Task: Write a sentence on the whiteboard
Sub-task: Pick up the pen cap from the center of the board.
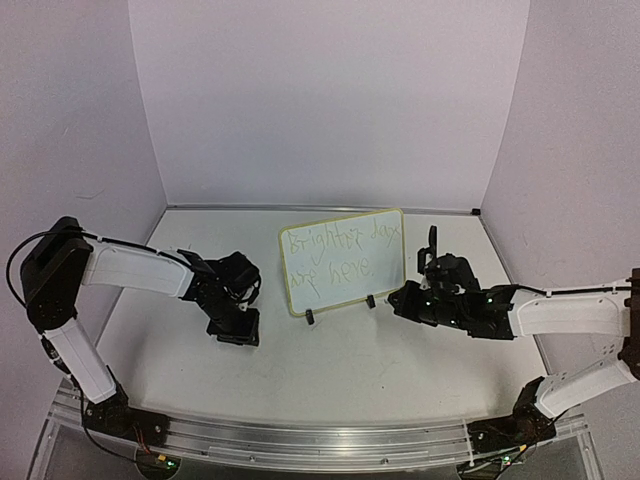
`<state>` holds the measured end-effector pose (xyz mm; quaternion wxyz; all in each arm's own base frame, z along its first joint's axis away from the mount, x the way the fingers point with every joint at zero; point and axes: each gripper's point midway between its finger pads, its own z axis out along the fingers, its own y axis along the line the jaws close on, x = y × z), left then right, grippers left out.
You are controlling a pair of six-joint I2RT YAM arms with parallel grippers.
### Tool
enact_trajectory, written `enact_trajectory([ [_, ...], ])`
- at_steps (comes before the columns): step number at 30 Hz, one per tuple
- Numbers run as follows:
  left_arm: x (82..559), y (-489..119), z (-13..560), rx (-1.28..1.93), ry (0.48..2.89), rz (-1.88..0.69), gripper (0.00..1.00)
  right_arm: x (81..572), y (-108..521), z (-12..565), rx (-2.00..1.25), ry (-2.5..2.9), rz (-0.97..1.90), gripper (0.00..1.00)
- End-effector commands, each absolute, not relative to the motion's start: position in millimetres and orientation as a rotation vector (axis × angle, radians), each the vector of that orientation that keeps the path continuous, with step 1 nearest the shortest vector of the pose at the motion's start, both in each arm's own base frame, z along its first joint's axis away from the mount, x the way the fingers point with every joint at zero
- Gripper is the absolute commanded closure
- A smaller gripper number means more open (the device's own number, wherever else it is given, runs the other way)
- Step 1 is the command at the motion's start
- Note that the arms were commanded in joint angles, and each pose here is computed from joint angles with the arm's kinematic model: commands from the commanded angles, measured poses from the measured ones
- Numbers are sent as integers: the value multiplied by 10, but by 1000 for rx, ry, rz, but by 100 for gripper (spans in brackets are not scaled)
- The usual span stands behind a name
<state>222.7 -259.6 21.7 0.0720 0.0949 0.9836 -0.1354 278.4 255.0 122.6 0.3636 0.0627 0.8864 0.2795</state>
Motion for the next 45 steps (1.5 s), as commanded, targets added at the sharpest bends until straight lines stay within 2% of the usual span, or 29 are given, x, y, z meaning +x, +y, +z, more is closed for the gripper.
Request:
enact_trajectory([
  [1,2359,-2748,311,302,2920,-439,65,2818,2604,1306,180,2263,740,100],
  [12,2357,-2737,214,332,2944,-394,69,2812,2574,1257,201,2270,730,100],
  [34,2317,-2631,88,341,2981,-274,89,2772,2511,1267,222,2259,735,100],
  [40,2391,-2496,227,310,2913,-203,99,2718,2549,1457,150,2227,790,100],
  [45,2447,-2379,553,343,2789,-197,100,2638,2457,1787,105,2157,833,100],
])
